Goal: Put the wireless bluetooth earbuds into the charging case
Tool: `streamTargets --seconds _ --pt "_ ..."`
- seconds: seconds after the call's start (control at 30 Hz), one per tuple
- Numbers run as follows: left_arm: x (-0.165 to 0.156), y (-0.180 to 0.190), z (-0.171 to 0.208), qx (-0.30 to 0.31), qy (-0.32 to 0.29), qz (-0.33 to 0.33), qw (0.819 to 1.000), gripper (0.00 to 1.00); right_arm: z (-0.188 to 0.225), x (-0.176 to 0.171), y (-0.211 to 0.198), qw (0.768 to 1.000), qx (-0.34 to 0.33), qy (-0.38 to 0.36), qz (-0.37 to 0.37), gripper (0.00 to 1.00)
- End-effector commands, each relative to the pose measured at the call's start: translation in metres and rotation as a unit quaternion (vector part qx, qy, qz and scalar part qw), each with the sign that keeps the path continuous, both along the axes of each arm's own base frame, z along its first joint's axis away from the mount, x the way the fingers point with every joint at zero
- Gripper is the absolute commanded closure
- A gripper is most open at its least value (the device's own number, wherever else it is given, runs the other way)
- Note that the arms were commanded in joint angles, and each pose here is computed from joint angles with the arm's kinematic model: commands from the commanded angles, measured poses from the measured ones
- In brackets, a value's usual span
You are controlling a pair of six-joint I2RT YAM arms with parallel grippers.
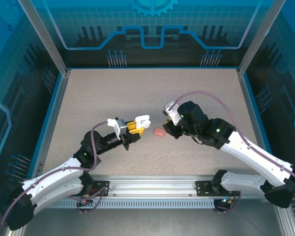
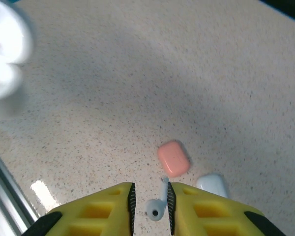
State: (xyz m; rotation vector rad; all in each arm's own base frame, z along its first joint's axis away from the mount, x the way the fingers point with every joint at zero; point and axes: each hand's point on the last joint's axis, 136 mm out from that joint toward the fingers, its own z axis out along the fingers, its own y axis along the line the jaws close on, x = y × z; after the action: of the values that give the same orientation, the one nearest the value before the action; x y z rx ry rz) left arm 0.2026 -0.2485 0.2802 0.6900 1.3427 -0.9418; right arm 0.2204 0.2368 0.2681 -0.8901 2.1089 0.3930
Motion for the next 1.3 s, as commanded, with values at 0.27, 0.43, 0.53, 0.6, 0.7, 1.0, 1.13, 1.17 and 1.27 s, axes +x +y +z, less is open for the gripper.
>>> streamTargets --seconds 0.27,0.43,0.53,0.6,0.7,1.0,1.13,1.17,1.27 --pt "0.0 -0.003 -0.005 0.002 0.006 -0.003 1.0 1.0 0.024 0.001 -0.006 0.999 -0.004 -0.018 0.036 0.72" --pt "-0.001 0.004 -0.005 0.003 0.002 0.01 1.0 1.0 -0.011 0.012 -0.03 0.998 0.001 0.051 -0.048 0.68" --pt "-0.002 0.006 -0.004 0.002 -0.001 0.014 1.0 1.0 -0.045 0.017 -0.056 0.984 -0.001 0.124 -0.125 0.64" --pt "-0.002 0.008 -0.003 0.001 -0.003 0.017 1.0 1.0 -0.074 0.016 -0.074 0.969 -0.02 0.178 -0.169 0.64" --pt "-0.003 0.009 -0.001 0.0 -0.007 0.019 1.0 1.0 -0.122 0.008 -0.092 0.942 -0.048 0.253 -0.215 0.63" --pt "-0.005 0.012 -0.001 0.001 -0.009 0.02 1.0 1.0 -0.212 -0.001 -0.097 0.893 -0.057 0.36 -0.264 0.6" --pt "-0.006 0.012 -0.001 0.001 -0.009 0.02 1.0 1.0 -0.229 -0.003 -0.089 0.883 -0.049 0.388 -0.259 0.6" --pt "-0.005 0.012 -0.002 0.001 -0.008 0.021 1.0 1.0 -0.233 -0.003 -0.089 0.882 -0.051 0.39 -0.26 0.6" --pt "-0.006 0.012 -0.003 0.002 -0.006 0.021 1.0 1.0 -0.239 0.0 -0.094 0.879 -0.068 0.385 -0.271 0.6"
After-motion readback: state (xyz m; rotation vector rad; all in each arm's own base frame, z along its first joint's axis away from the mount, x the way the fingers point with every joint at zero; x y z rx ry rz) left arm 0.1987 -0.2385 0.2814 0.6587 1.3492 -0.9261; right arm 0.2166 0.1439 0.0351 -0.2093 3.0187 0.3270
